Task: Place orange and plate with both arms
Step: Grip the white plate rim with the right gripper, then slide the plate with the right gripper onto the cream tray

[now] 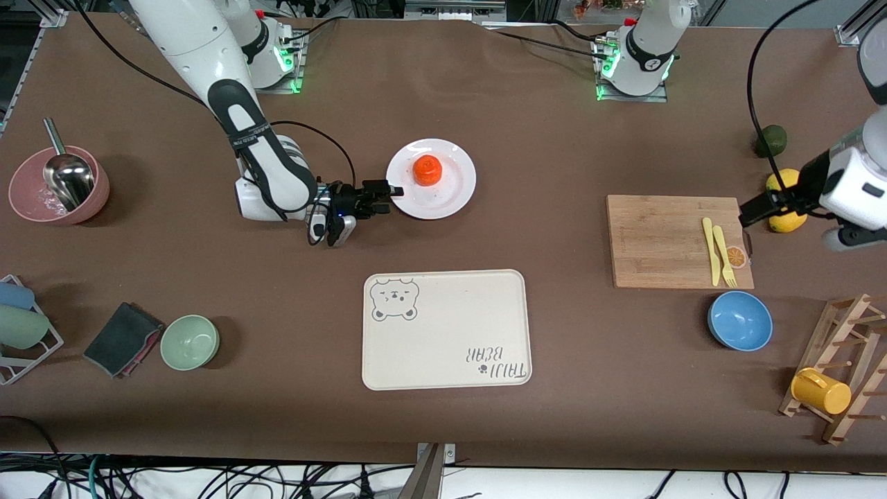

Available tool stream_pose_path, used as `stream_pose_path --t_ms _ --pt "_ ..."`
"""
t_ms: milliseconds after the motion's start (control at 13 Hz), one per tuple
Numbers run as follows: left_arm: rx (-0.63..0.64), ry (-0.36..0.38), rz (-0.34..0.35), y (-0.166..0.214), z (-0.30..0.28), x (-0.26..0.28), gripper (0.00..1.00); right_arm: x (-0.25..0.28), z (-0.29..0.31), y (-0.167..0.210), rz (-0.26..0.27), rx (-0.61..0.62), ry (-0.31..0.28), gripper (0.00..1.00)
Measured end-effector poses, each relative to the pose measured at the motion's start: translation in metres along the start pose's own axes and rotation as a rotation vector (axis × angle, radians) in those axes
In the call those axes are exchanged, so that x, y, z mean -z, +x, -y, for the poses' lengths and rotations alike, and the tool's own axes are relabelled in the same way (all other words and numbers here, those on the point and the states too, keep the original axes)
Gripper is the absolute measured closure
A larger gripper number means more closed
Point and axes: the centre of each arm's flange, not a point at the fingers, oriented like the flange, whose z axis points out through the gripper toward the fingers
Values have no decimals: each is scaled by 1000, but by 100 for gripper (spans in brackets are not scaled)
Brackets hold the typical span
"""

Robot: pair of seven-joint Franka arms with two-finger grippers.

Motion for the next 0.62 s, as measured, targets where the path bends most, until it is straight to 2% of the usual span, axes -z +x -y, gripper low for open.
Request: stream_pose_path --t_ms 77,154,385,462,538,615 --pt "-11 1 -9 -9 -4 10 0 -3 1 -1 3 12 -6 26" --pt "-22 1 -14 -17 -9 20 0 -6 3 -1 7 24 -9 37" --pt "-36 5 -8 -34 -13 42 0 -15 -2 -6 19 75 -28 42" --pt "-37 5 -10 -37 -11 49 0 -18 -5 -8 23 80 -31 48" --pt "-40 3 -16 -38 -9 55 0 -18 -6 -8 23 81 -30 48" --pt "-60 3 -19 -38 -8 57 0 -19 -8 -9 25 79 -30 61"
